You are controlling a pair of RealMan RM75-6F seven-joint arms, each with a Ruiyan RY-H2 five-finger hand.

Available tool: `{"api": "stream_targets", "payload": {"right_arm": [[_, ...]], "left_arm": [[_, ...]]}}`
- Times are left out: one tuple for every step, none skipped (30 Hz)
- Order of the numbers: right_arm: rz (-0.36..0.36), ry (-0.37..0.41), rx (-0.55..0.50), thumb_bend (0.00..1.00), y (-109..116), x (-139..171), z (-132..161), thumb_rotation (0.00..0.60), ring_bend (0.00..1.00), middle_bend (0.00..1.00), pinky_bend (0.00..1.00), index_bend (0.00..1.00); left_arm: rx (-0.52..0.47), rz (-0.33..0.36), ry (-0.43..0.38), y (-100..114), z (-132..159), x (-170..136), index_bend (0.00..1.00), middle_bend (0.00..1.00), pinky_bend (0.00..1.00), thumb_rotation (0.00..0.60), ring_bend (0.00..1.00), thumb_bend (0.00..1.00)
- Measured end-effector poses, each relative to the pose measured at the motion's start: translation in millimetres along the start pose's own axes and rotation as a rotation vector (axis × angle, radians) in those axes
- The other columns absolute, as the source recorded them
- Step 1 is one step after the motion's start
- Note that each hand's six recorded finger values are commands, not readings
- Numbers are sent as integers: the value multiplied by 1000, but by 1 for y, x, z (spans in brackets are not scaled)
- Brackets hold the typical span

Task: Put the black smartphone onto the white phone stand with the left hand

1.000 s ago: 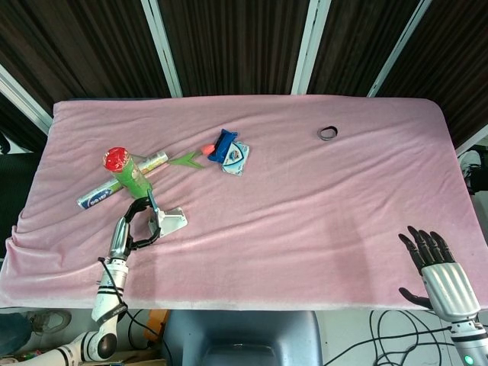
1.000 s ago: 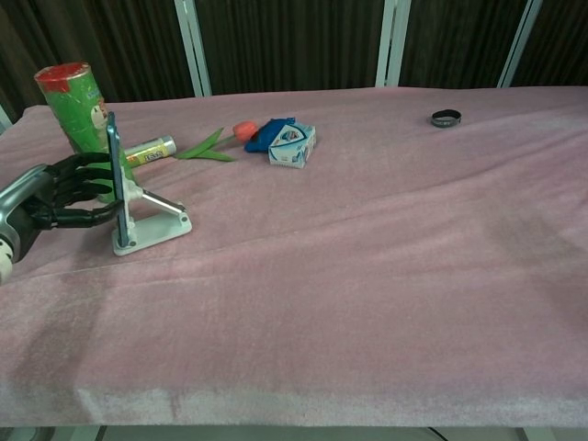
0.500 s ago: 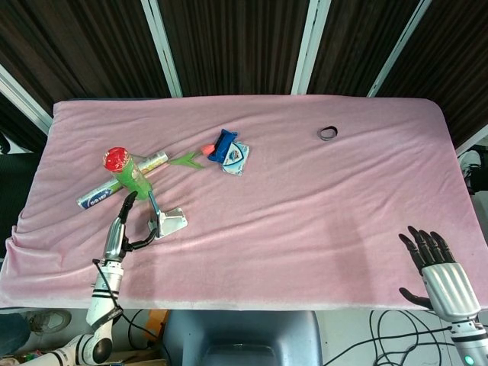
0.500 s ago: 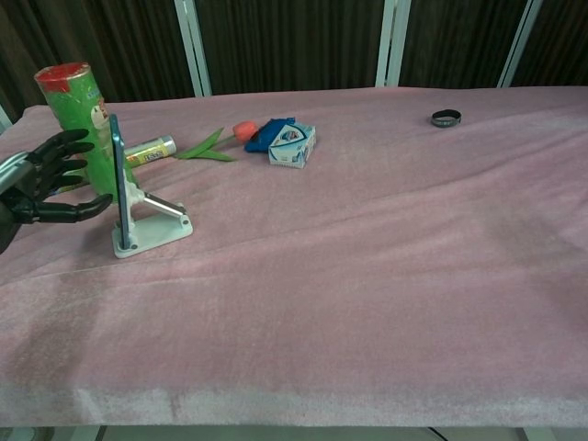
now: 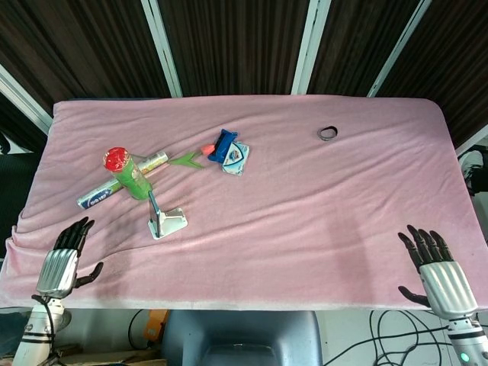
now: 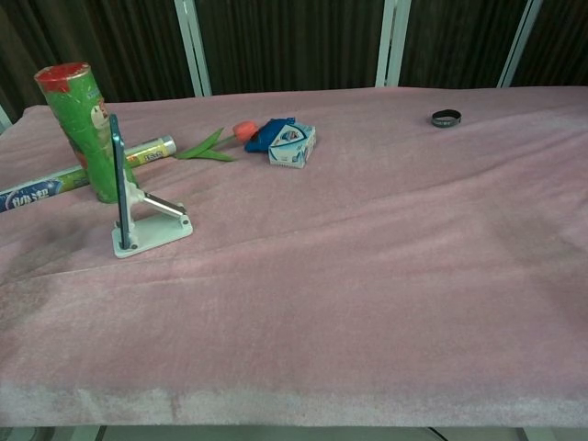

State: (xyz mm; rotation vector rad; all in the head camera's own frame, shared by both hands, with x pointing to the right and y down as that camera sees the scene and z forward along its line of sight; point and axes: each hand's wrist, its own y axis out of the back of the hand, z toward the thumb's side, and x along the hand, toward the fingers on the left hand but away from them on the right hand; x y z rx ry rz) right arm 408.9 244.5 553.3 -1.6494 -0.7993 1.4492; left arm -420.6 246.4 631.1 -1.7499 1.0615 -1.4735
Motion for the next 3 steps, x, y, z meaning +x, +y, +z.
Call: {"api": "stream_targets", "payload": {"right_arm": [[2, 0, 2, 147, -1, -1, 1, 600, 0, 0, 0, 0], [4, 0, 4, 148, -1, -1, 1, 600, 0, 0, 0, 0], [5, -3, 4, 148, -2, -2, 1, 600, 0, 0, 0, 0]], "left_arm": [[50, -2, 9, 2, -1, -6, 0, 0, 83, 600, 0, 325], [95, -5, 19, 3, -1, -11, 0, 0, 83, 600, 0, 325], [143, -11, 32, 5, -2, -18, 0, 0, 83, 600, 0, 326]]}}
